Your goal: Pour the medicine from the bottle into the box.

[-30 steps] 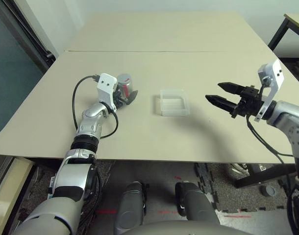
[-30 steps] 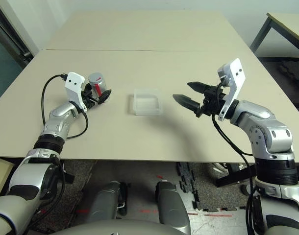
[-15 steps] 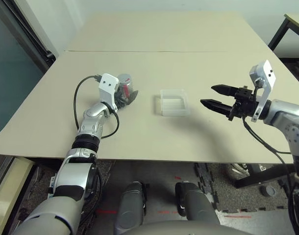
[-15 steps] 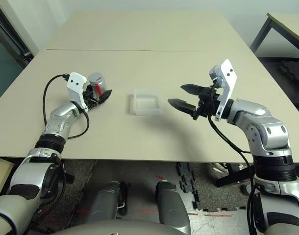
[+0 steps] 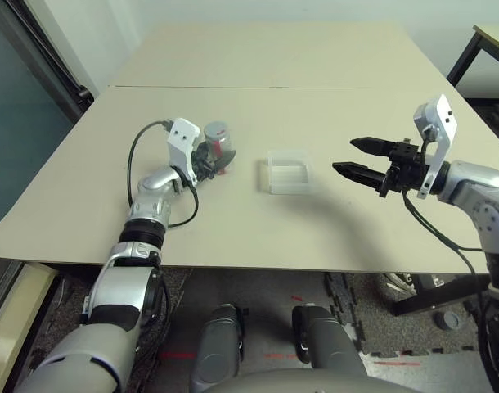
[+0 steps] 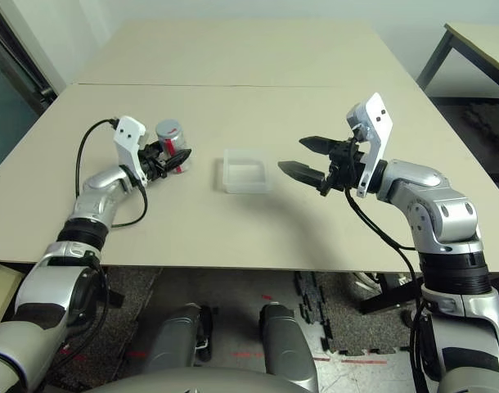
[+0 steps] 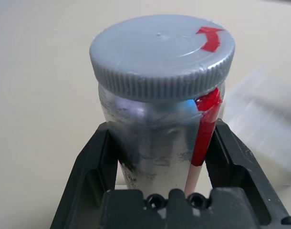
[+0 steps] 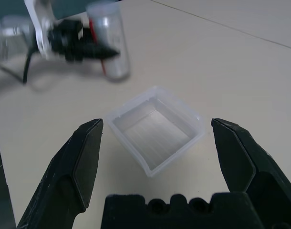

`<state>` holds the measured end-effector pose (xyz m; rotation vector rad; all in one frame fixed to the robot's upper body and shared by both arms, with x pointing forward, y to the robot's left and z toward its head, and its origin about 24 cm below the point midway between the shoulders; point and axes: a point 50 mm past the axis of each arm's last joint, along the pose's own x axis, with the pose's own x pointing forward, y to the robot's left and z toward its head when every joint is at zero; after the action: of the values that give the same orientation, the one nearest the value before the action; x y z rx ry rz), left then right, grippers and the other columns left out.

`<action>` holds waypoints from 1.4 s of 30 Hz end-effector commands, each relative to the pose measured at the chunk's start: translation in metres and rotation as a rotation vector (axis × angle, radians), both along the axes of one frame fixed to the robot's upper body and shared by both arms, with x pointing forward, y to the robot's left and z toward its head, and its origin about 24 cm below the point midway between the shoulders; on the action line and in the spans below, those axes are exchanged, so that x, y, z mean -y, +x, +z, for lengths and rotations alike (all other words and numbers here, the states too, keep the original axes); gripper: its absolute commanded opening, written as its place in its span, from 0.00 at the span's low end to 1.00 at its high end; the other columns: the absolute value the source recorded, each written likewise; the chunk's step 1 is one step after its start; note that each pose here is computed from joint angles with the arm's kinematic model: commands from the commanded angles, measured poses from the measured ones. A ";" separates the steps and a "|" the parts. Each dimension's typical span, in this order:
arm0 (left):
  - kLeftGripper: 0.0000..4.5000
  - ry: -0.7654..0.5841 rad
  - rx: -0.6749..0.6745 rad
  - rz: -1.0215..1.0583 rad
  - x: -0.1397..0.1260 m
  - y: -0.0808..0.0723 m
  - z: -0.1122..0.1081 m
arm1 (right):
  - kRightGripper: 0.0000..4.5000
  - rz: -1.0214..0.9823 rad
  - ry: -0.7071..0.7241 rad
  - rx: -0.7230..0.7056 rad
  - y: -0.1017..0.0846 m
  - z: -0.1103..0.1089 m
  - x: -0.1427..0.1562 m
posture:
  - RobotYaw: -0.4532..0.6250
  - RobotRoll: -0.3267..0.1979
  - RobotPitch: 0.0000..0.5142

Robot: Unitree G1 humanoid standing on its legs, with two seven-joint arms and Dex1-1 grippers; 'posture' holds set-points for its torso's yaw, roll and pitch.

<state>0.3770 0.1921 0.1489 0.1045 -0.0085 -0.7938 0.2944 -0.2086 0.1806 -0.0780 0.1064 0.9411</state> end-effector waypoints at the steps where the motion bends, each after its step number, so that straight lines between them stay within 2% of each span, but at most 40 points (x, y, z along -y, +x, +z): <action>1: 0.62 0.009 -0.010 -0.175 0.000 0.001 0.036 | 1.00 0.038 -0.034 0.000 0.004 0.005 0.001 | 0.38 0.62 0.14; 3: 0.62 0.031 -0.026 -0.266 0.001 0.000 0.051 | 1.00 0.056 -0.044 0.002 0.007 0.009 0.001 | 0.38 0.62 0.13; 8: 0.62 0.090 -0.077 -0.472 0.021 -0.004 0.064 | 1.00 0.116 -0.044 0.033 0.017 0.027 -0.007 | 0.38 0.62 0.12; 15: 0.62 0.104 -0.118 -0.614 0.055 -0.006 0.048 | 1.00 0.200 -0.048 0.066 0.022 0.050 -0.026 | 0.36 0.62 0.11; 21: 0.62 0.121 -0.105 -0.655 0.073 -0.006 0.038 | 1.00 0.237 -0.041 0.066 0.021 0.059 -0.039 | 0.35 0.62 0.11; 42: 0.62 0.151 -0.106 -0.705 0.094 -0.006 0.028 | 1.00 0.366 -0.033 0.083 0.024 0.068 -0.085 | 0.33 0.62 0.11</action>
<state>0.3701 0.1001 0.1739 0.1810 0.1159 -1.4979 0.3166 -0.1273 0.2457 -0.1509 0.0318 1.2986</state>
